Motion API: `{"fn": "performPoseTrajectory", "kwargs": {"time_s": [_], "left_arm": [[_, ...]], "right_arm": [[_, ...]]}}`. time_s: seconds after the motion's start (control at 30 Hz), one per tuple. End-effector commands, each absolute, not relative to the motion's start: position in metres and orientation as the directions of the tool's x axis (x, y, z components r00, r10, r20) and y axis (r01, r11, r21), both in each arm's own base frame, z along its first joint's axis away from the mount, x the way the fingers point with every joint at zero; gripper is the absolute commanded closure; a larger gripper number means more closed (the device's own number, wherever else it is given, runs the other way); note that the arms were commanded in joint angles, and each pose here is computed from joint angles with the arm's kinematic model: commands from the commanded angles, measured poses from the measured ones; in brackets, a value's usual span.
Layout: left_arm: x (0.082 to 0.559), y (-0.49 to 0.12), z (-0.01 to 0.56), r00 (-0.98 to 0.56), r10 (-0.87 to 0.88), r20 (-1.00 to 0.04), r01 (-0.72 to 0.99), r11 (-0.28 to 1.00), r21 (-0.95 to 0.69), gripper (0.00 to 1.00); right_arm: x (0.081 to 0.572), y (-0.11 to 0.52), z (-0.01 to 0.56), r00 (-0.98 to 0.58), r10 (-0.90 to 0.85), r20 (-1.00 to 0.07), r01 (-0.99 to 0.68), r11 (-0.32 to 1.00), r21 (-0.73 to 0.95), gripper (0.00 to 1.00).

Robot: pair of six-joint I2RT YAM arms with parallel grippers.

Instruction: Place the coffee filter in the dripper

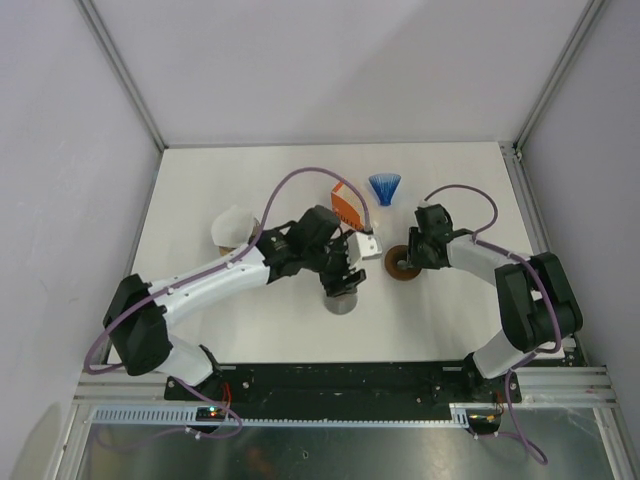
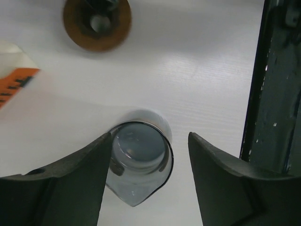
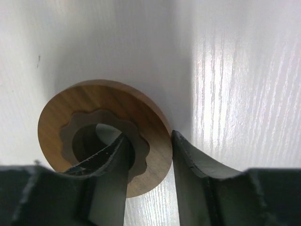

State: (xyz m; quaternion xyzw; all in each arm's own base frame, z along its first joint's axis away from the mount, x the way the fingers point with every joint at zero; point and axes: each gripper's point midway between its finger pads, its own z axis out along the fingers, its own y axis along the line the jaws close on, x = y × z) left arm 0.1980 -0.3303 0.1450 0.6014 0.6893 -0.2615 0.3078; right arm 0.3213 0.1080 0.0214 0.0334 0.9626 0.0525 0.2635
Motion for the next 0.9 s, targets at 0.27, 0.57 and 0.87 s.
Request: {"fn": "performPoseTrajectory", "kwargs": {"time_s": [0.27,0.57,0.87], "left_arm": [[0.263,-0.29,0.251,-0.225,0.5,-0.836,0.916,0.4,-0.007,0.26],[0.302,-0.227,0.254,-0.376,0.372,-0.849,0.818,0.564,-0.115,0.25],[0.311,-0.195,0.249,-0.438,0.297,-0.848,0.763,0.623,-0.176,0.24]], "right_arm": [[0.326,0.111,0.079,-0.801,0.103,-0.59,0.002,0.986,0.169,0.98],[0.298,0.163,0.203,-0.712,-0.013,-0.702,-0.268,0.929,0.256,1.0],[0.272,0.245,0.222,-0.686,-0.298,-0.664,-0.516,0.842,0.156,0.95]]}}
